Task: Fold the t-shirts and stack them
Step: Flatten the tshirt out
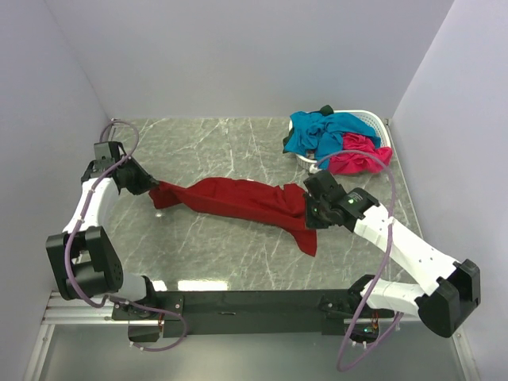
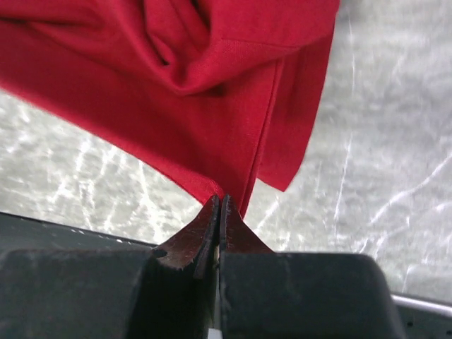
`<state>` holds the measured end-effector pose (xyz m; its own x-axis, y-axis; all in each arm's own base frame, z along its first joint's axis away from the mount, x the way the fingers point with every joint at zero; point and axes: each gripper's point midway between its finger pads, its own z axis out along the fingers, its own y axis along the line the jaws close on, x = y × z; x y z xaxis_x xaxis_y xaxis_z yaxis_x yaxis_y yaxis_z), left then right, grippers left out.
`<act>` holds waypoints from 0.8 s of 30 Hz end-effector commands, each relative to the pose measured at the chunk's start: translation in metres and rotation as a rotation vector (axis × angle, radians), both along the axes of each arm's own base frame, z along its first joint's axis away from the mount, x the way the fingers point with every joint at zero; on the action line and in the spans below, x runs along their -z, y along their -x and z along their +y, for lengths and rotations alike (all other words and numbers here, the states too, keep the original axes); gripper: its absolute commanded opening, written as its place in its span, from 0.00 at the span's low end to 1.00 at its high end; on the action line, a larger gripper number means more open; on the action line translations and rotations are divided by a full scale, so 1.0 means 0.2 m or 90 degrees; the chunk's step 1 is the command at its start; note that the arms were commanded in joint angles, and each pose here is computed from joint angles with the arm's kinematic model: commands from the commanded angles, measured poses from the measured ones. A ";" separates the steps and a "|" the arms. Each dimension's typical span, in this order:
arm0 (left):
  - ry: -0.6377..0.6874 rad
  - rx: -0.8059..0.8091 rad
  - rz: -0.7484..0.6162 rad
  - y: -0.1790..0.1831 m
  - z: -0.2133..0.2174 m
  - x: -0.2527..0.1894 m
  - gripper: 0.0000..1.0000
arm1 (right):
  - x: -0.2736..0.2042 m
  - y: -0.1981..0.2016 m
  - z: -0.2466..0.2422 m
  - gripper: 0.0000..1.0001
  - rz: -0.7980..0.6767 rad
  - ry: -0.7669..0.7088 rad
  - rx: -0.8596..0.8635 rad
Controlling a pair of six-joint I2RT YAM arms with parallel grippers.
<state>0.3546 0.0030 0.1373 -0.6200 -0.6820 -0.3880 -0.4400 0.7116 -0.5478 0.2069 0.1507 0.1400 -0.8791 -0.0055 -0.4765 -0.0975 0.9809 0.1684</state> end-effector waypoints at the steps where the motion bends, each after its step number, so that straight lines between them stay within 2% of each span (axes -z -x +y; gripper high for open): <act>1: -0.047 0.000 0.014 0.00 0.06 0.03 0.12 | -0.01 0.06 -0.07 0.00 -0.001 0.002 0.034; 5: -0.090 -0.010 0.046 0.03 0.12 0.06 0.37 | 0.03 0.08 -0.08 0.00 0.009 0.002 0.047; 8: -0.134 -0.033 0.047 0.06 0.18 0.03 0.47 | 0.04 0.08 -0.06 0.00 0.016 -0.015 0.056; 11: -0.150 -0.043 0.026 0.07 0.20 -0.04 0.50 | 0.04 0.08 -0.03 0.00 0.016 -0.032 0.057; 13: -0.132 -0.039 0.022 0.09 0.15 -0.03 0.50 | 0.05 0.07 -0.02 0.00 0.019 -0.031 0.054; 19: -0.085 0.000 0.076 0.20 -0.08 0.16 0.53 | 0.03 0.02 0.02 0.00 0.017 -0.029 0.039; 24: -0.084 -0.016 0.070 0.19 -0.07 0.18 0.54 | 0.04 0.00 0.05 0.00 0.018 -0.038 0.028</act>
